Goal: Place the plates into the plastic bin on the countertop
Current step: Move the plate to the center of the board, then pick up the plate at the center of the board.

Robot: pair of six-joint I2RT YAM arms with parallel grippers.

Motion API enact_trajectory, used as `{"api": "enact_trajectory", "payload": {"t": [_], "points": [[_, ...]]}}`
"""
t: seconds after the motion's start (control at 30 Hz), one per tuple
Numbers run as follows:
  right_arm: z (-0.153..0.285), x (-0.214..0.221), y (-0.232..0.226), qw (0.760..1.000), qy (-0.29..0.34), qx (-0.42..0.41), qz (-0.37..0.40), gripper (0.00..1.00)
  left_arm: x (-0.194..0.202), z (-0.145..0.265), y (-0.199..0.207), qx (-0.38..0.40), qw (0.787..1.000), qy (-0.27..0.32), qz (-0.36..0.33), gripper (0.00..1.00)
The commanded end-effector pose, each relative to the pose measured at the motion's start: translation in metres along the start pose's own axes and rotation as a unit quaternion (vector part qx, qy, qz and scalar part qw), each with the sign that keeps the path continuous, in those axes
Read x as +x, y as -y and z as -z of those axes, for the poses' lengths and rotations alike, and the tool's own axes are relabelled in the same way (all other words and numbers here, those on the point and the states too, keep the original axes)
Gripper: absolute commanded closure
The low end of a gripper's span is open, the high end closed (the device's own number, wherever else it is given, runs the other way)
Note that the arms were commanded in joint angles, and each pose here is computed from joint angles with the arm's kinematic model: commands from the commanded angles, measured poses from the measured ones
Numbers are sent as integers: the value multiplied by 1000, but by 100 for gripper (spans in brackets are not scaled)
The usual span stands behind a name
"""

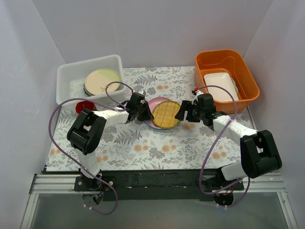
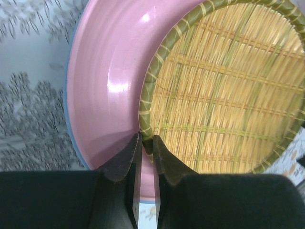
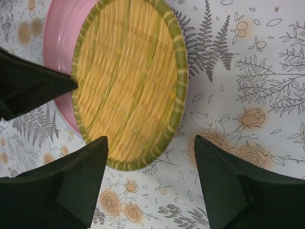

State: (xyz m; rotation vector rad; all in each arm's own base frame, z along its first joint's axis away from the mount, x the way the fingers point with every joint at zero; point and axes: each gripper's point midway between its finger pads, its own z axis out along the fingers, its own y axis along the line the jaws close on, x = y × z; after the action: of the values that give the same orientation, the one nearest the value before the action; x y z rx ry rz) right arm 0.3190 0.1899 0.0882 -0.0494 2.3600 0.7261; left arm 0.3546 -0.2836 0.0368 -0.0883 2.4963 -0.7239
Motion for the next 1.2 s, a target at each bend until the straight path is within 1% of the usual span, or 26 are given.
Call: {"api": "enact_trajectory", "payload": {"t": [0.0, 0.03, 0.07, 0.1, 0.2, 0.37, 0.4, 0.47, 0.5, 0.57, 0.6, 0.67, 0.7, 0.77, 0.8, 0.93, 1.0, 1.17], "points": [[0, -11, -9, 999, 28, -24, -7, 22, 53, 24, -22, -38, 996, -73, -21, 100], [0, -10, -9, 999, 26, -24, -9, 27, 54, 26, -21, -35, 996, -74, -21, 100], [0, -10, -9, 999, 26, -26, -10, 28, 53, 30, -19, -33, 997, -70, -24, 100], [0, -10, -9, 999, 25, -27, -10, 33, 52, 31, -19, -34, 997, -68, -23, 100], [0, -9, -10, 999, 26, -31, -11, 41, 51, 33, -18, -34, 997, -64, -23, 100], [-3, -3, -11, 999, 15, -38, -12, 50, 53, 31, -15, -22, 997, -68, -19, 100], [-4, -2, -11, 999, 14, -41, -14, 55, 54, 30, -15, -21, 997, -68, -15, 100], [-4, -1, -15, 998, 12, -54, -16, 61, 54, 28, -13, -16, 998, -67, -14, 100], [-5, 0, -15, 998, 12, -59, -17, 69, 57, 27, -14, -15, 997, -70, -10, 100], [-4, 1, -17, 998, 10, -65, -17, 79, 56, 26, -13, -10, 998, -69, -6, 100], [-4, 1, -17, 998, 10, -66, -17, 88, 57, 26, -11, -4, 998, -69, -5, 99], [-3, 0, -16, 998, 14, -65, -16, 95, 58, 27, -10, 3, 998, -64, -3, 96], [-1, -1, -17, 997, 17, -68, -17, 97, 57, 28, -9, 6, 998, -61, -3, 92], [1, -2, -18, 997, 21, -76, -18, 99, 54, 33, -6, 10, 998, -54, -1, 85], [3, -3, -19, 996, 24, -80, -21, 99, 52, 35, -4, 13, 999, -49, -1, 72], [10, -7, -19, 994, 34, -97, -33, 99, 37, 49, 3, 19, 1000, -13, -1, 46], [15, -12, -22, 993, 44, -109, -34, 99, 30, 57, 8, 27, 1000, 3, -1, 43], [26, -17, -21, 990, 58, -120, -43, 99, 19, 69, 12, 30, 999, 30, -1, 43]]}}
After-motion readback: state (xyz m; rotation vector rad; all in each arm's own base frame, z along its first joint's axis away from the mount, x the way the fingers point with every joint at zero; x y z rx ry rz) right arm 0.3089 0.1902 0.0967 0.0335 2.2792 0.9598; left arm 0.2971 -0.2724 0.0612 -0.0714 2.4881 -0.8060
